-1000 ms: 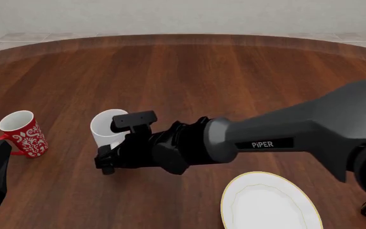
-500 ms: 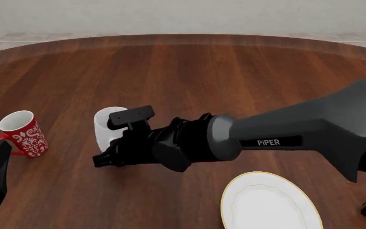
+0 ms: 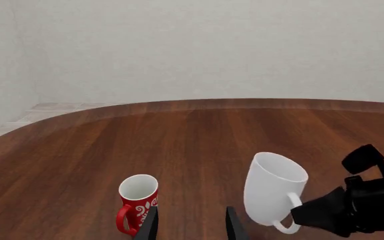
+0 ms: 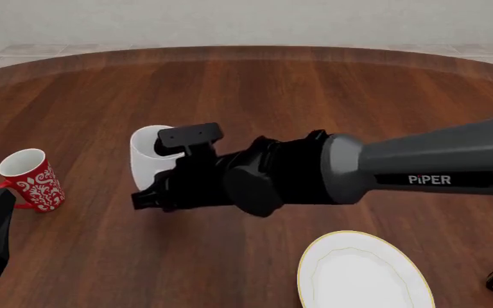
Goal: Put the white mug on the plate.
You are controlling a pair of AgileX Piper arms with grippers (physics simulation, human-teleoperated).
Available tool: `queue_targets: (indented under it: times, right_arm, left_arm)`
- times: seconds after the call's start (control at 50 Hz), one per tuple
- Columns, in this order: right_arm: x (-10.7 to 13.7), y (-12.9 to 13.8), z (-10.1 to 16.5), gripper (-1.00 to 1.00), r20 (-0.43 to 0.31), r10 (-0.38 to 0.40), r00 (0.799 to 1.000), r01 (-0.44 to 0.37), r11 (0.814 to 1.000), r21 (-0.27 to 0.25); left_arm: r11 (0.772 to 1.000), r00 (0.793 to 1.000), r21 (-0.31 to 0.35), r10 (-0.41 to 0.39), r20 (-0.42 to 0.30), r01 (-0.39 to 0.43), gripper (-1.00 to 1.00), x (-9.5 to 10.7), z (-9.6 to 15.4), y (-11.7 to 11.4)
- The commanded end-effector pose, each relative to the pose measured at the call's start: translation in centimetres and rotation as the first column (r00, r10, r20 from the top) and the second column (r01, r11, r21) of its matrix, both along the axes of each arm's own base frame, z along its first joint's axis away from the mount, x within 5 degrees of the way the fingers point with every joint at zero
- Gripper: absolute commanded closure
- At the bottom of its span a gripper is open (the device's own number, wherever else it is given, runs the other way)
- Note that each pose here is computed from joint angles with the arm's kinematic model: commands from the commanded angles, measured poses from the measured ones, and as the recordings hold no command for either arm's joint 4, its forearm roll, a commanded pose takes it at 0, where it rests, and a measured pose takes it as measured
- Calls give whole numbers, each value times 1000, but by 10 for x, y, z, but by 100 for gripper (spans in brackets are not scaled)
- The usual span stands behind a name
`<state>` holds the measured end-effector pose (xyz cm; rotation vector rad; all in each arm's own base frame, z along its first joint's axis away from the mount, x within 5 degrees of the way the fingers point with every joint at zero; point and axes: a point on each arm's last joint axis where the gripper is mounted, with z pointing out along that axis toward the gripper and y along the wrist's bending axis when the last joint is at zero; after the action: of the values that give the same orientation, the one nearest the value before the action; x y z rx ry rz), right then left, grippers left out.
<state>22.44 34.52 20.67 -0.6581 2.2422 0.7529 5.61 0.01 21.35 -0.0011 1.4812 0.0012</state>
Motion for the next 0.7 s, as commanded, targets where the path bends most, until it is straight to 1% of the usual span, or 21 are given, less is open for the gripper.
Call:
queue_targets:
  times: [0.02, 0.24, 0.32, 0.44, 0.7]
  right_arm:
    - [-6, -12, 21, 100, 24, 10, 1000, -10, 1000, 7]
    - [-12, -26, 32, 100, 38, 10, 999, -10, 1000, 4]
    - [-15, -36, 36, 100, 43, 7, 999, -7, 1000, 2]
    - [-19, -46, 36, 100, 45, 3, 999, -3, 1000, 0]
    - [-28, -66, 45, 100, 50, -13, 999, 12, 1000, 12]
  left_arm:
    - [1000, 1000, 0, 0, 0, 0, -100, 0, 0, 0]
    - [1000, 1000, 0, 0, 0, 0, -100, 0, 0, 0]
    - [1000, 1000, 0, 0, 0, 0, -100, 0, 0, 0]
    - [1000, 1000, 0, 0, 0, 0, -100, 0, 0, 0]
    - [1000, 1000, 0, 0, 0, 0, -100, 0, 0, 0]
